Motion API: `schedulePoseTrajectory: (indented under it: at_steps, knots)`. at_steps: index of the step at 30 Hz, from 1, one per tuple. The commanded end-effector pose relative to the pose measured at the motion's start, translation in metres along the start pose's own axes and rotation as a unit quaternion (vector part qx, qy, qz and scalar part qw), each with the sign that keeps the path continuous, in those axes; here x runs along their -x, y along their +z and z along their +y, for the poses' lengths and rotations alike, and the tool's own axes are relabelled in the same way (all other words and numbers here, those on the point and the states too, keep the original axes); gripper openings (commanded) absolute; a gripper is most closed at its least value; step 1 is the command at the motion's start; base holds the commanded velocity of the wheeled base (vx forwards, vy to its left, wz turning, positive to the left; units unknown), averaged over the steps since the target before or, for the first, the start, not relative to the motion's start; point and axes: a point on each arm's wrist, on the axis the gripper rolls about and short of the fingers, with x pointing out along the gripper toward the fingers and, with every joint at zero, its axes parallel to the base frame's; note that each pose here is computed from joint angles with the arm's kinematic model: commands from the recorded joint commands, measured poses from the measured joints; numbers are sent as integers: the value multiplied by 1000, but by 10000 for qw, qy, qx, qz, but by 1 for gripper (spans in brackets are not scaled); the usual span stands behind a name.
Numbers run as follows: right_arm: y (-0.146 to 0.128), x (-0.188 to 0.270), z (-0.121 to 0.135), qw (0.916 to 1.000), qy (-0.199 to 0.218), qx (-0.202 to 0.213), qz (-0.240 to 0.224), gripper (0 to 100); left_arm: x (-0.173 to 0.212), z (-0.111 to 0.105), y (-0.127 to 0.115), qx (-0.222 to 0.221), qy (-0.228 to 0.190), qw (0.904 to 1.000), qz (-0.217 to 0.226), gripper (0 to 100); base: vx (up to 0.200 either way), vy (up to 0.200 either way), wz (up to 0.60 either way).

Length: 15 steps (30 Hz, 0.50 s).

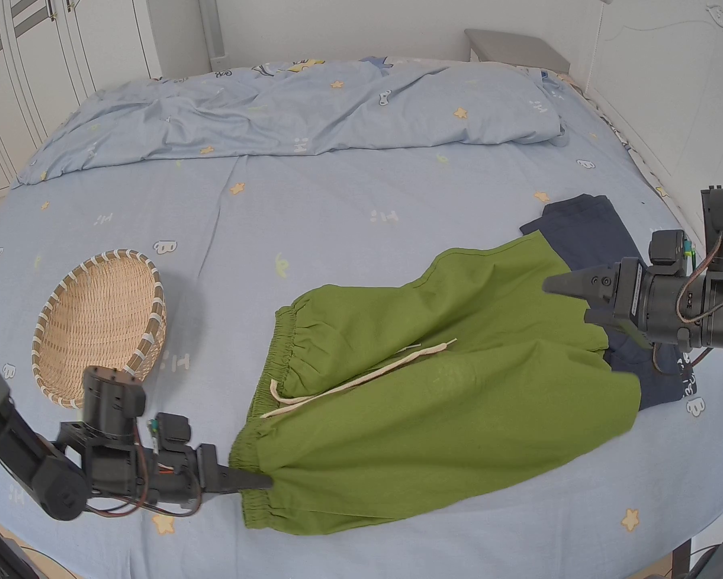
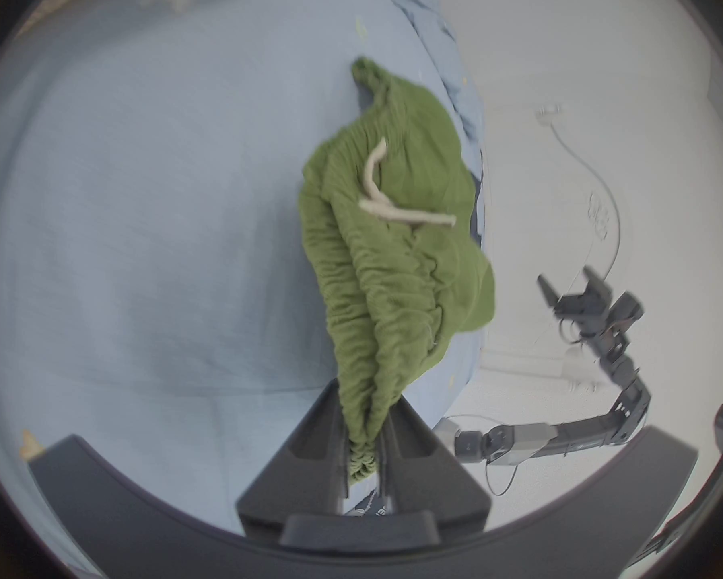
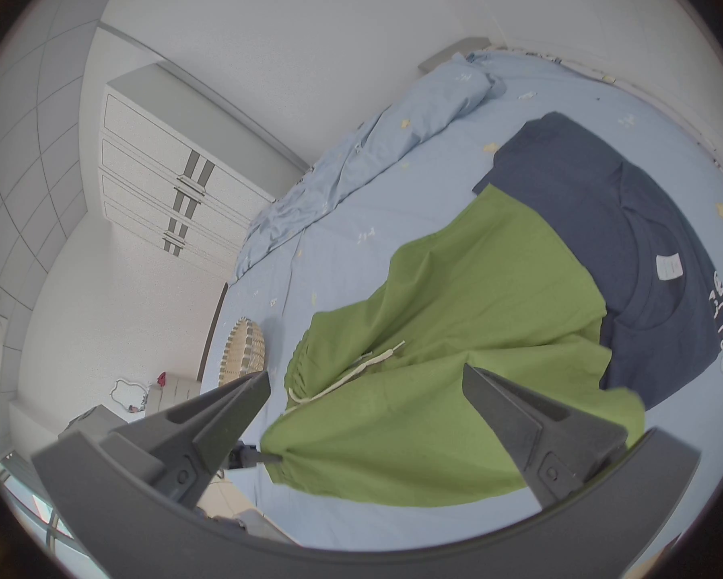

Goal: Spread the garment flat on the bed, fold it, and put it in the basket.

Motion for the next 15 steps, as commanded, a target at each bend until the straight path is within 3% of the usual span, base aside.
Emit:
schedulePoseTrajectory:
  at_steps: [1, 3, 4, 6, 15]
  knots:
    - [-13, -5, -11, 9989, 78, -115, 447, 100, 56, -1, 0, 60, -199, 9974, -691, 0, 0, 0, 0]
    - [-13, -5, -11, 9989, 78, -115, 447, 100, 56, -1, 0, 60, -199, 9974, -691, 0, 0, 0, 0]
    - [-26, -8, -28, 9971, -198, -266, 678, 100, 62, 12, -10, 29, 0, 9974, -722, 0, 0, 0, 0]
    - [-31, -7, -36, 9960, -335, -350, 748, 100, 64, 15, -13, 41, 49, 9973, -728, 0, 0, 0, 0]
    - [-69, 30, -89, 9912, -876, -329, 940, 100, 64, 15, -12, 23, 48, 9971, -765, 0, 0, 0, 0]
